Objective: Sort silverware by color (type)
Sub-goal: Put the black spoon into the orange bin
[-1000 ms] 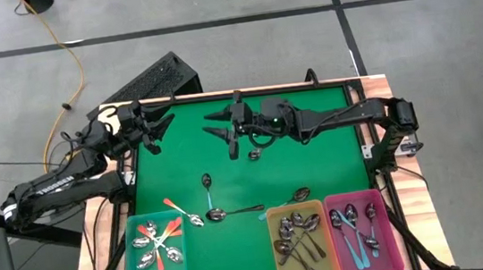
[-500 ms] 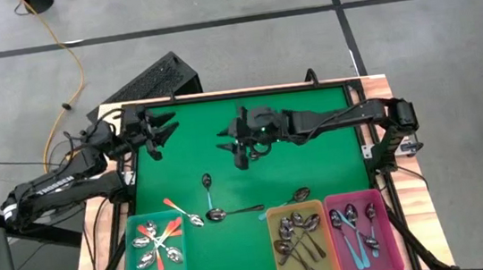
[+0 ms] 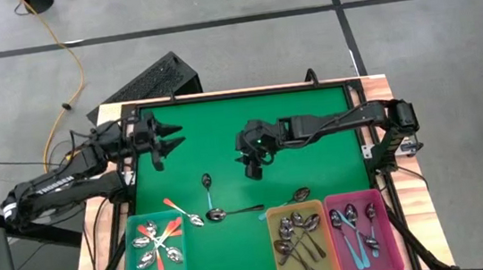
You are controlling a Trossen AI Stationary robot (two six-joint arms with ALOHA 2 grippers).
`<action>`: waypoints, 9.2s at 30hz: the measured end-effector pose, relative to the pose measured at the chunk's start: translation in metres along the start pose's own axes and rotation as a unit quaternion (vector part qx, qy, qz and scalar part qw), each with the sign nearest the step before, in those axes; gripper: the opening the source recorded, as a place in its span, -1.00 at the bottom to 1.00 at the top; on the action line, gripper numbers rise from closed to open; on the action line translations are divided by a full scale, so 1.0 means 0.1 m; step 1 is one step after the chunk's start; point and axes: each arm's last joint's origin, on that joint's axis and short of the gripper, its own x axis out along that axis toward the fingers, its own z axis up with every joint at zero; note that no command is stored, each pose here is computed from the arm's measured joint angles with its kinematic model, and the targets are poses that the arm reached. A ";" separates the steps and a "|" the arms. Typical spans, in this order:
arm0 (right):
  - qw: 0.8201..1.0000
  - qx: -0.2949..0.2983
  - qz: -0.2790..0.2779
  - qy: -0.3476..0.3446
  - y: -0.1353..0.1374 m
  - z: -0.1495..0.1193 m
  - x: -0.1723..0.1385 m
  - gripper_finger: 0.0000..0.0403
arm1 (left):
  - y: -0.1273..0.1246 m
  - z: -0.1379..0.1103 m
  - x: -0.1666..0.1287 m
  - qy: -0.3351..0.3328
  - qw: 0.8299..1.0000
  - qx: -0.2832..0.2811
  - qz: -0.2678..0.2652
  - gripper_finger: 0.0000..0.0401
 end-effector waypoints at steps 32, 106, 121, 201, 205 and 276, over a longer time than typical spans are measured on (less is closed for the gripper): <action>0.999 0.032 -0.041 0.017 -0.11 -0.28 0.16 -0.13 | -0.04 -0.16 0.25 0.067 0.997 0.034 -0.032 -0.13; 0.998 0.020 -0.036 0.043 -0.06 -0.33 0.15 -0.13 | -0.70 -1.36 0.69 0.690 0.635 0.250 -0.242 -0.13; 0.998 0.020 -0.036 0.044 -0.06 -0.33 0.15 -0.13 | -0.75 -1.38 0.72 0.665 0.643 0.271 -0.266 -0.13; 0.989 0.061 -0.042 0.131 0.00 -0.51 0.11 -0.13 | -0.72 -0.35 0.92 0.531 0.792 0.291 -0.071 -0.43; 0.976 0.069 -0.063 0.199 -0.02 -0.63 0.07 -0.13 | -0.73 -0.34 0.95 0.517 0.794 0.310 -0.074 -0.43; 0.951 -0.101 -0.088 0.278 -0.82 -0.99 0.76 -0.13 | -0.43 -0.76 1.11 0.444 0.821 0.354 -0.062 -0.43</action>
